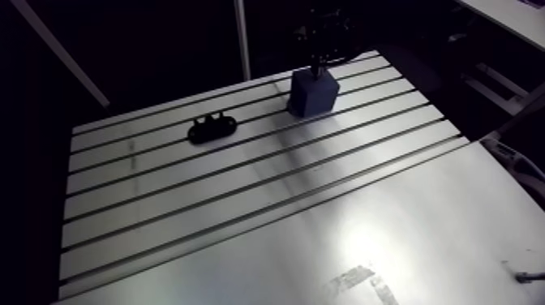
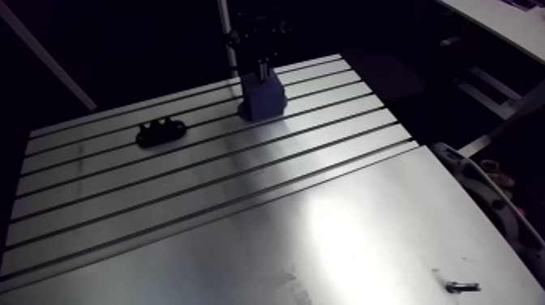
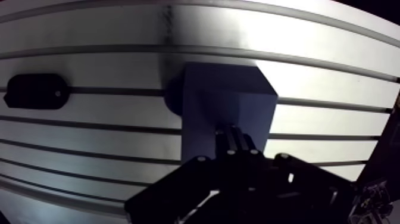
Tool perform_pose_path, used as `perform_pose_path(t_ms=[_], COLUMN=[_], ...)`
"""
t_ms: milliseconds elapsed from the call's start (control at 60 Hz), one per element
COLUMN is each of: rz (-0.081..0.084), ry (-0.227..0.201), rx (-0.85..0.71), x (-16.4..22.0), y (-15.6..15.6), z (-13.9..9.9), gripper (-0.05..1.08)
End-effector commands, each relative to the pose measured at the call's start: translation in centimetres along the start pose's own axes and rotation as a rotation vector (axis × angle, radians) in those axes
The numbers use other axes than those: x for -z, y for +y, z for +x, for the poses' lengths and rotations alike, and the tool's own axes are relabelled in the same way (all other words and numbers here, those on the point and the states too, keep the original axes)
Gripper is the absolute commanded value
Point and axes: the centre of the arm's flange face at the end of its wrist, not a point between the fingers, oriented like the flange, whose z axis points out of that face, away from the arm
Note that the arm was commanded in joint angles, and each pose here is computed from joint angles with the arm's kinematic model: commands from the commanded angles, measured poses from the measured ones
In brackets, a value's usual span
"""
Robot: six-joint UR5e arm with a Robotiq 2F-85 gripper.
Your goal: Pick up the M10 bolt and insert it into the hex recess until seated.
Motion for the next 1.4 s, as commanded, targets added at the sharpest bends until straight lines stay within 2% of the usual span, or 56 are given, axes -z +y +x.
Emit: perform_pose_path(t_ms=[17,67,100,317,667,883,967,1083,1133,1200,1217,1333,1400], rz=[0.001,0.01,0.01,-0.002,-0.005,-0.021,-0.02,-0.016,-0.018,-0.028,-0.034,-0.041,-0.051], ry=[-0.009,-0.015,-0.014,-0.002,-0.004,0.02,0.019,0.022,0.03,0.043,0.051,0.067,0.086], rx=[0.017,0.029,0.031,0.029,0.029,0.018,0.014,-0.031,-0.064,-0.062,-0.055,-0.038,-0.033], x=[0.3,0.3,0.4,1.5,2.4,6.6,7.9,11.7,13.9,15.9,16.9,19.1,20.2], y=[-0.5,-0.4,-0.3,0.0,-0.3,-1.0,-1.2,-1.8,-2.7,-5.1,-6.5,-10.3,-12.3], z=[0.0,-0.1,-0.1,-0.1,-0.4,-1.8,-2.4,-3.7,-4.4,-4.9,-5.2,-6.1,-6.8], gripper=[0.03,0.0,0.0,0.0,0.0,0.0,0.0,0.0,0.0,0.01,0.01,0.01,0.01])
